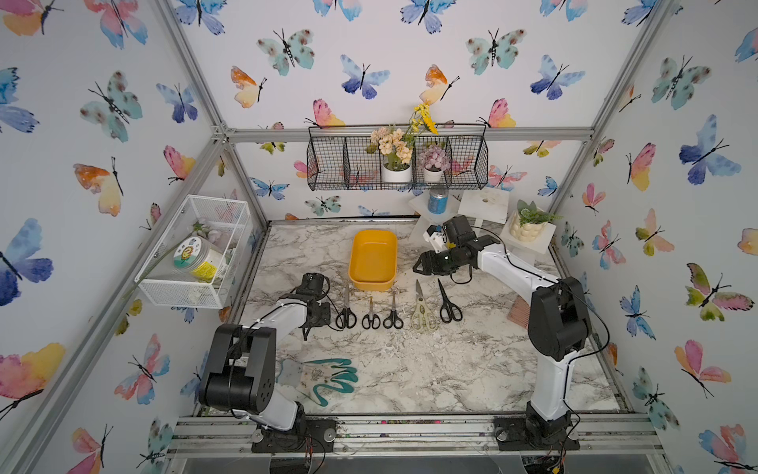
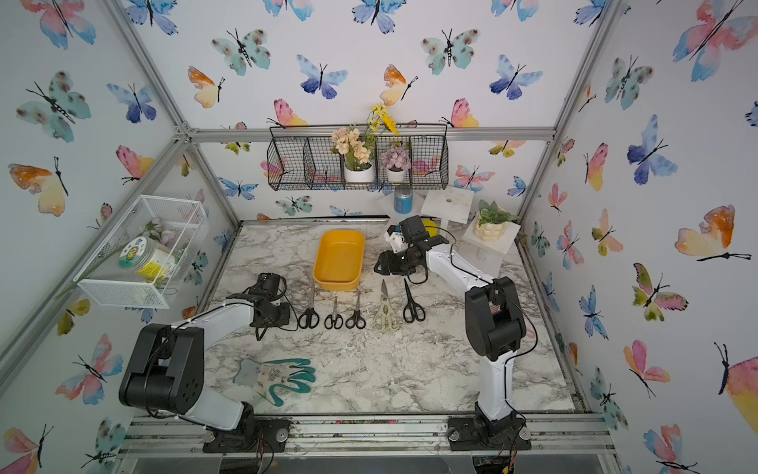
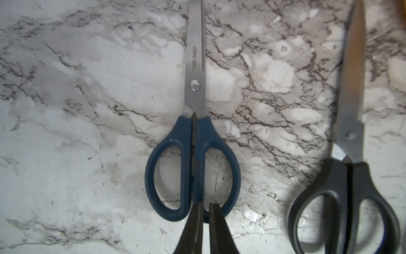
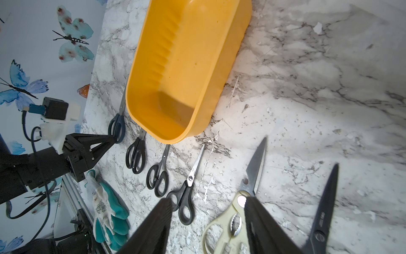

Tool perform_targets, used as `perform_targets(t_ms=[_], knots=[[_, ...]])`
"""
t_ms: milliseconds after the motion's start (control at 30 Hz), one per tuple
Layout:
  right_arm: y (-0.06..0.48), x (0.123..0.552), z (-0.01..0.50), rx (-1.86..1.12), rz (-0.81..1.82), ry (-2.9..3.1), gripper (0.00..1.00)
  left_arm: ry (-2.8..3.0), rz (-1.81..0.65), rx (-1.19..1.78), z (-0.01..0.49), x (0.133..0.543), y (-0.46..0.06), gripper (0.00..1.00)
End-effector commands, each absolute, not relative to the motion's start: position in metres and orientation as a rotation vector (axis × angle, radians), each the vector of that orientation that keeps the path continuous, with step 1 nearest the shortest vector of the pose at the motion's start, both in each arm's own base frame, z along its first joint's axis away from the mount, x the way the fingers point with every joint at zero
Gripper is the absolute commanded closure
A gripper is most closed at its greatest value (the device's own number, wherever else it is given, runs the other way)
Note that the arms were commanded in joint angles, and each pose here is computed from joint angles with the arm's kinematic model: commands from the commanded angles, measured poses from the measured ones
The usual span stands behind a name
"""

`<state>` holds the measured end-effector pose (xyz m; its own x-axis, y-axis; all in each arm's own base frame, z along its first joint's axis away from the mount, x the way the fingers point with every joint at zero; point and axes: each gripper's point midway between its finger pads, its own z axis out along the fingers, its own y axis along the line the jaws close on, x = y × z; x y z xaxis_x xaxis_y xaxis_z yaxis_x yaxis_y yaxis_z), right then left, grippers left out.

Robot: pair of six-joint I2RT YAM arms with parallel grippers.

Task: Take the scissors out of the storage box
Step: Place the scissors at the center of the board, then adjust the scissors at the center of the board.

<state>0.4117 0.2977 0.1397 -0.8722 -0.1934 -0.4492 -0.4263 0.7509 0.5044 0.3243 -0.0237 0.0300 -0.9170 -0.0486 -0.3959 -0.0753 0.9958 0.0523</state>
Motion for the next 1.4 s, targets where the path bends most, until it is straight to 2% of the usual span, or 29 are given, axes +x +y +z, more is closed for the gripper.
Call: perform_targets(t_ms=[0,200,433,500,533,567,667,733,800,1133,1267,1367], knots=[[0.305,0.416,0.145,-0.487,0.880,2.556,0.42,2.781,0.027,-0.065,0.024,0.312,-0.030,0.89],[0.304,0.414,0.147,-0.488,0.872,2.554,0.42,2.718,0.042,-0.099,0.050,0.320,-0.027,0.86],[0.303,0.417,0.153,-0.484,0.856,2.541,0.40,2.541,-0.040,-0.103,0.125,0.353,-0.037,0.80],[0.302,0.418,0.156,-0.483,0.846,2.532,0.33,2.515,-0.055,-0.084,0.138,0.360,-0.043,0.78],[0.301,0.419,0.156,-0.484,0.838,2.529,0.14,2.503,-0.057,-0.067,0.143,0.363,-0.046,0.76],[0.300,0.419,0.158,-0.486,0.828,2.522,0.01,2.487,-0.055,-0.041,0.150,0.367,-0.051,0.74],[0.296,0.422,0.164,-0.488,0.791,2.496,0.01,2.426,-0.039,0.030,0.166,0.382,-0.065,0.66],[0.292,0.425,0.167,-0.485,0.750,2.478,0.01,2.377,-0.042,0.045,0.177,0.394,-0.071,0.55],[0.286,0.429,0.171,-0.472,0.696,2.453,0.01,2.321,-0.061,0.046,0.189,0.406,-0.074,0.00],[0.257,0.432,0.185,-0.389,0.534,2.360,0.01,2.168,-0.052,0.060,0.210,0.435,-0.078,0.01],[0.261,0.423,0.179,-0.404,0.589,2.370,0.01,2.169,-0.100,0.100,0.209,0.434,-0.086,0.01],[0.267,0.408,0.155,-0.406,0.646,2.471,0.03,2.175,-0.119,0.088,0.208,0.426,-0.087,0.01]])
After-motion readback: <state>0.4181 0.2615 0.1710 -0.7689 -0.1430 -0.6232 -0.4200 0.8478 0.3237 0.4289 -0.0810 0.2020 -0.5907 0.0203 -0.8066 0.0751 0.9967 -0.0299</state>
